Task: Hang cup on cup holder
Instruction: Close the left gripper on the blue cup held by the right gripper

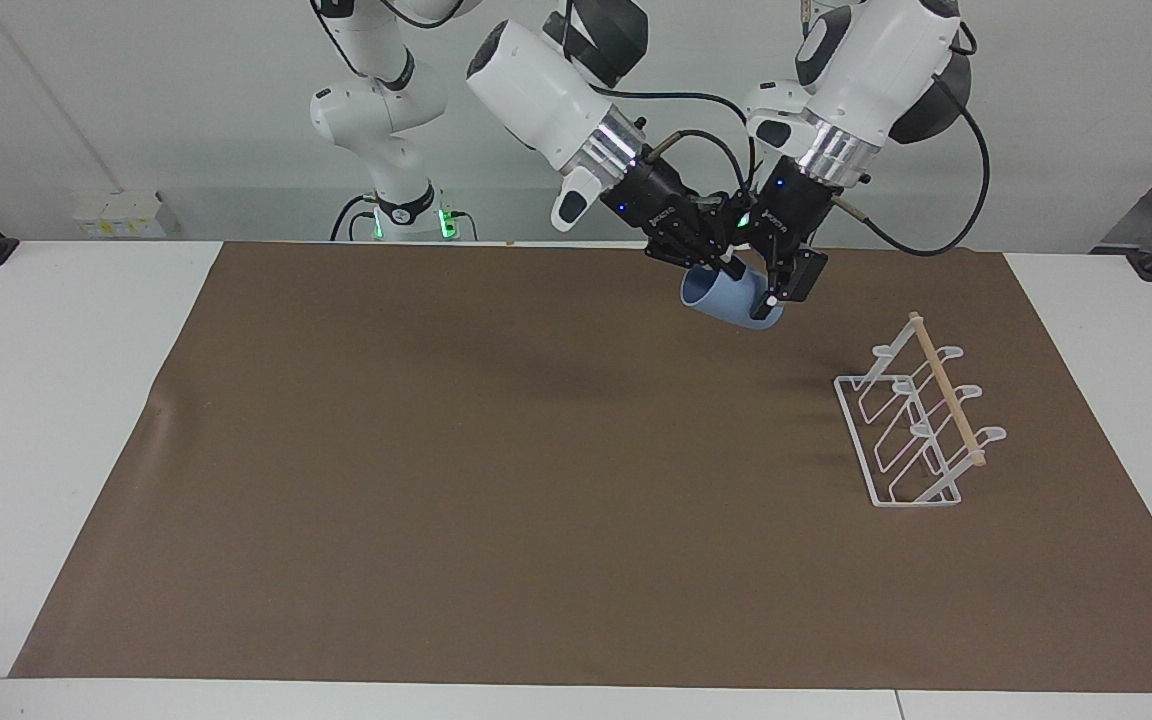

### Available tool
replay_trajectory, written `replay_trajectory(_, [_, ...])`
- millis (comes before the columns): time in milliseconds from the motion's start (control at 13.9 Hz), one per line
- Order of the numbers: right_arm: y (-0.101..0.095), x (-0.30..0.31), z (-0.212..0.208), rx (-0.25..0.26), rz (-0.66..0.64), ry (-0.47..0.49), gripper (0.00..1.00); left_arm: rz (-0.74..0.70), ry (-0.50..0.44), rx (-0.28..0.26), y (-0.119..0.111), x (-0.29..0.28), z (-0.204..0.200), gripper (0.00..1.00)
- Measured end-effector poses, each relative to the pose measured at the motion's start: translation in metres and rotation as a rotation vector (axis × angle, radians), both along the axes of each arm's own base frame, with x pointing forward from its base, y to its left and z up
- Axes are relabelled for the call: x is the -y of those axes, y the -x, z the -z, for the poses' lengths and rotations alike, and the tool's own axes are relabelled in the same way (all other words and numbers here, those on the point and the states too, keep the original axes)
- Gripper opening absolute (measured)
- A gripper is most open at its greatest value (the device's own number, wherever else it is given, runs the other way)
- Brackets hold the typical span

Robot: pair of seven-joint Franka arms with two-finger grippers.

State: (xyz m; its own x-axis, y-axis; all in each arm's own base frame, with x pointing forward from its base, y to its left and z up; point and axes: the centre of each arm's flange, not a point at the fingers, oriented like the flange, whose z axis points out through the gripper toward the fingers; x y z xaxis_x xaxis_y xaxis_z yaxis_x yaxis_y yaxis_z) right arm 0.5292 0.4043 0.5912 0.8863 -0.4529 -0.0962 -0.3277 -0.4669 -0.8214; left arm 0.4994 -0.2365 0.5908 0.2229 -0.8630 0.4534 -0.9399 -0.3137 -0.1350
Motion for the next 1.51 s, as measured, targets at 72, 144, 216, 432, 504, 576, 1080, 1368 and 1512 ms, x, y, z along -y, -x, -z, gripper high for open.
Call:
replay_trajectory(72, [0.0, 0.0, -0.0001, 0.0, 0.0, 0.0, 0.05, 0.005, -0.002, -0.001, -0.0011, 0.0006, 0.0024, 1.0])
replay_trajectory(144, [0.0, 0.0, 0.0, 0.0, 0.0, 0.0, 0.05, 0.009, -0.003, -0.001, -0.0015, 0.0008, 0.0031, 1.0])
replay_trajectory(216, [0.0001, -0.0002, 0.0002, -0.001, -0.001, 0.0, 0.05, 0.012, -0.005, 0.003, -0.0018, 0.0003, 0.0028, 0.94])
replay_trajectory(432, [0.0, -0.0001, 0.0005, -0.002, -0.001, 0.001, 0.05, 0.02, -0.01, 0.007, -0.0018, 0.0003, 0.0029, 0.89])
replay_trajectory(504, [0.0, -0.0001, 0.0005, -0.002, -0.001, 0.001, 0.05, 0.02, -0.01, 0.007, -0.0018, 0.0003, 0.0029, 0.89])
replay_trajectory(576, [0.0, -0.0001, 0.0006, -0.002, -0.001, 0.001, 0.05, 0.02, -0.011, 0.007, -0.0017, 0.0002, 0.003, 0.89])
replay_trajectory(1080, [0.0004, -0.0011, 0.0018, -0.005, -0.004, 0.002, 0.05, 0.022, -0.014, -0.005, -0.0013, -0.0008, 0.0041, 0.87])
replay_trajectory(1368, [0.0007, -0.0018, 0.0027, -0.007, -0.006, 0.003, 0.05, 0.023, -0.016, -0.011, -0.0011, -0.0015, 0.0047, 0.87])
replay_trajectory(1512, [0.0009, -0.002, 0.003, -0.008, -0.007, 0.003, 0.05, 0.023, -0.016, -0.013, -0.001, -0.0017, 0.005, 0.87])
